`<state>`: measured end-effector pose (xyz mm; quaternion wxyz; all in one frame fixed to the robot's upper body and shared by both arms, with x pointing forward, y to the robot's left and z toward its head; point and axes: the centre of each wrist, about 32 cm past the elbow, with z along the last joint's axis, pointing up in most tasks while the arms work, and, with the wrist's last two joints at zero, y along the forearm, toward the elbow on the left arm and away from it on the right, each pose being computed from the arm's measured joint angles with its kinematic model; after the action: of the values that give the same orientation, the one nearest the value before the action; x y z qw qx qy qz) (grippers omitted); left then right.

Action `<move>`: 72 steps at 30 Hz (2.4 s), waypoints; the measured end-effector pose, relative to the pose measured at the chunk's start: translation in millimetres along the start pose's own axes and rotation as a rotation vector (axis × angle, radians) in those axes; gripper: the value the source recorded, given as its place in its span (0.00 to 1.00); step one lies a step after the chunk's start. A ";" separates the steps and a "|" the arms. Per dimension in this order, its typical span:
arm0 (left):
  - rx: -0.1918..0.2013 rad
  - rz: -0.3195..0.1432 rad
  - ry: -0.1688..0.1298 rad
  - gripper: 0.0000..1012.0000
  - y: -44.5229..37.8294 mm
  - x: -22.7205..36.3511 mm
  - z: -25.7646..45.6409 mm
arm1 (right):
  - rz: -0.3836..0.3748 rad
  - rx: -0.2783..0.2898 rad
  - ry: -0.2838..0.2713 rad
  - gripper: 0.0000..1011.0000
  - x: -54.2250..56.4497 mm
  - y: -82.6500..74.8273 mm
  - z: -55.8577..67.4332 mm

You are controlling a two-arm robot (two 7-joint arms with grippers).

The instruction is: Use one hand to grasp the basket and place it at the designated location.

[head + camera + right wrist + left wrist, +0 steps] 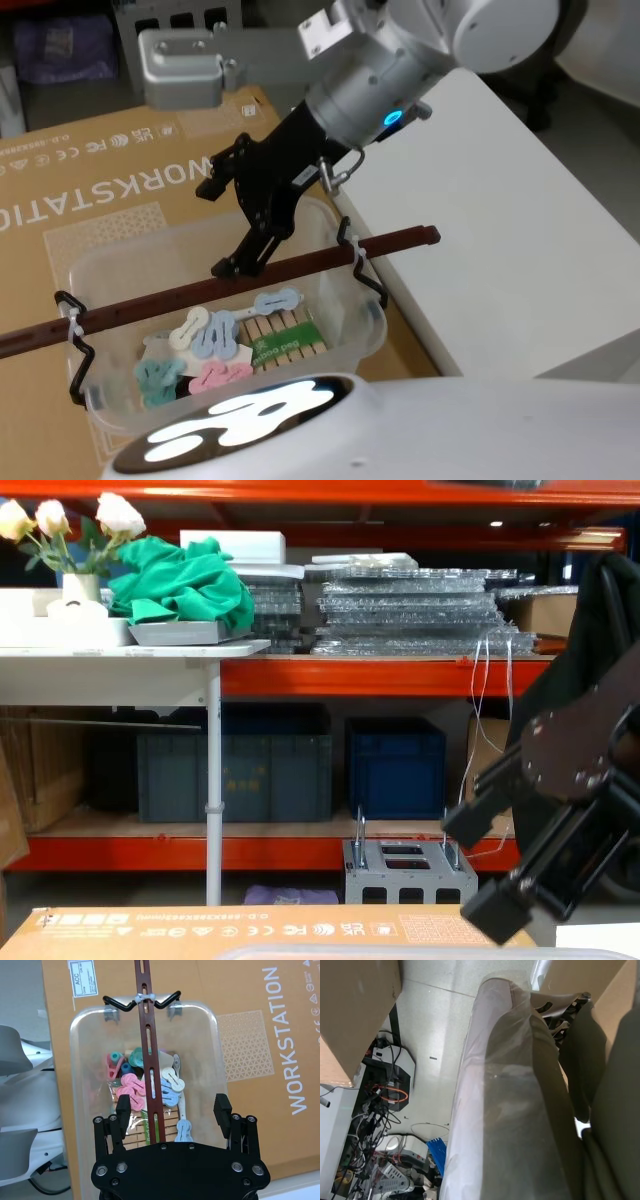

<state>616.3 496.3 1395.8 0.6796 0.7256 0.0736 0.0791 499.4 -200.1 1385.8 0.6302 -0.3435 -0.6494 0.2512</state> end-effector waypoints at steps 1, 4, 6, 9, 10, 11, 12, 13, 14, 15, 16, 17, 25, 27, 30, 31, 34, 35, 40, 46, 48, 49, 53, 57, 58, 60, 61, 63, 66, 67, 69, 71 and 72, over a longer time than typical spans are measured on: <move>0.000 0.000 0.000 0.00 0.0 0.0 0.0 | -0.005 0.001 0.000 0.99 0.2 -1.6 0.1; 0.000 0.000 0.000 0.00 0.0 0.0 -0.1 | -0.029 0.001 -0.001 0.99 1.0 -11.0 0.1; 0.000 0.000 0.000 0.00 0.0 0.0 0.1 | -0.048 0.004 -0.001 0.99 1.2 -17.6 0.2; 0.000 0.000 0.000 0.00 0.0 0.0 -0.1 | -0.089 0.004 -0.002 0.99 1.7 -32.2 0.5; 0.000 0.000 0.000 0.00 0.0 0.0 0.0 | -0.097 0.004 -0.003 0.99 1.9 -35.6 0.6; 0.000 0.000 0.000 0.00 0.0 0.0 0.0 | -0.113 0.005 -0.004 0.99 2.3 -40.8 0.8; 0.000 0.000 0.000 0.00 0.0 0.0 0.0 | -0.113 0.005 -0.004 0.99 2.3 -40.8 0.8; 0.000 0.000 0.000 0.00 0.0 0.0 0.0 | -0.124 0.006 -0.005 0.99 2.6 -44.7 0.9; 0.000 0.000 0.000 0.00 0.0 0.0 -0.1 | -0.128 0.006 -0.006 0.99 2.7 -45.9 0.9; 0.000 0.000 0.000 0.00 0.0 0.0 -0.1 | -0.135 0.005 -0.007 0.99 2.8 -48.4 0.9; 0.000 0.000 0.000 0.00 0.0 0.0 -0.1 | -0.137 0.005 -0.007 0.99 2.8 -49.2 0.9; 0.000 0.000 0.000 0.00 0.0 0.0 -0.1 | -0.138 0.005 -0.008 0.99 2.9 -49.7 0.9; 0.000 0.000 0.000 0.00 0.0 0.0 0.0 | -0.140 0.011 -0.009 0.99 3.2 -47.6 -1.4; 0.000 0.000 0.000 0.00 0.0 0.0 -0.1 | -0.138 0.013 -0.008 0.99 3.3 -46.3 -2.2; 0.000 0.000 0.000 0.00 0.0 0.0 -0.1 | -0.134 0.013 -0.010 0.99 3.9 -44.8 -2.4; 0.000 0.000 0.000 0.00 0.0 0.0 -0.1 | -0.131 0.014 -0.010 0.99 3.9 -43.8 -2.5; 0.000 0.000 0.000 0.00 0.0 0.0 0.0 | -0.125 0.014 -0.014 0.99 4.6 -41.6 -3.0; 0.000 0.000 0.000 0.00 0.0 0.0 0.0 | -0.125 0.014 -0.014 0.99 4.6 -41.6 -3.0; 0.000 0.000 0.000 0.00 0.0 0.0 -0.1 | -0.085 0.026 -0.028 0.99 5.6 -26.6 -1.5; 0.000 0.000 0.000 0.00 0.0 0.0 -0.1 | -0.010 0.041 -0.047 0.99 3.6 -1.0 4.4; 0.000 0.000 0.000 0.00 0.0 0.0 -0.1 | 0.002 0.041 -0.050 0.99 3.5 2.9 5.4; 0.000 0.000 0.000 0.00 0.0 0.0 0.0 | 0.011 0.044 -0.052 0.99 3.3 7.0 6.5; 0.000 0.000 0.000 0.00 0.0 0.0 0.0 | 0.040 0.043 -0.055 0.99 2.2 17.5 9.1; 0.000 0.000 0.000 0.00 0.0 0.0 0.0 | 0.067 0.039 -0.055 0.99 0.9 26.7 9.8; 0.000 0.000 0.000 0.00 0.0 0.0 0.0 | 0.073 0.038 -0.056 0.99 0.8 28.8 9.9; 0.000 0.000 0.000 0.00 0.0 0.0 0.0 | 0.087 0.034 -0.056 0.99 -0.2 33.2 10.0; 0.000 0.000 0.000 0.00 0.0 0.0 -0.1 | 0.091 0.033 -0.056 0.99 -0.4 34.3 10.2; 0.000 0.000 0.000 0.00 0.0 0.0 -0.1 | 0.105 0.029 -0.057 0.99 -1.3 38.8 10.6; 0.000 0.000 0.000 0.00 0.0 0.0 -0.1 | 0.115 0.027 -0.058 0.99 -2.1 42.6 10.9; 0.000 0.000 0.000 0.00 0.0 0.0 -0.1 | 0.125 0.023 -0.057 0.99 -2.9 45.8 10.8; 0.000 0.000 0.000 0.00 0.0 0.0 0.0 | 0.137 0.021 -0.056 0.99 -3.8 50.5 10.5; 0.000 0.000 0.000 0.00 0.0 0.0 -0.1 | 0.153 0.015 -0.055 0.99 -5.3 56.0 9.8; 0.000 0.000 0.000 0.00 0.0 0.0 -0.1 | 0.159 0.013 -0.053 0.99 -6.0 57.6 9.5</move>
<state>616.3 496.4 1395.7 0.6795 0.7256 0.0738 0.0792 497.2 -167.0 1337.5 0.5931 -0.3829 -0.6350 0.3136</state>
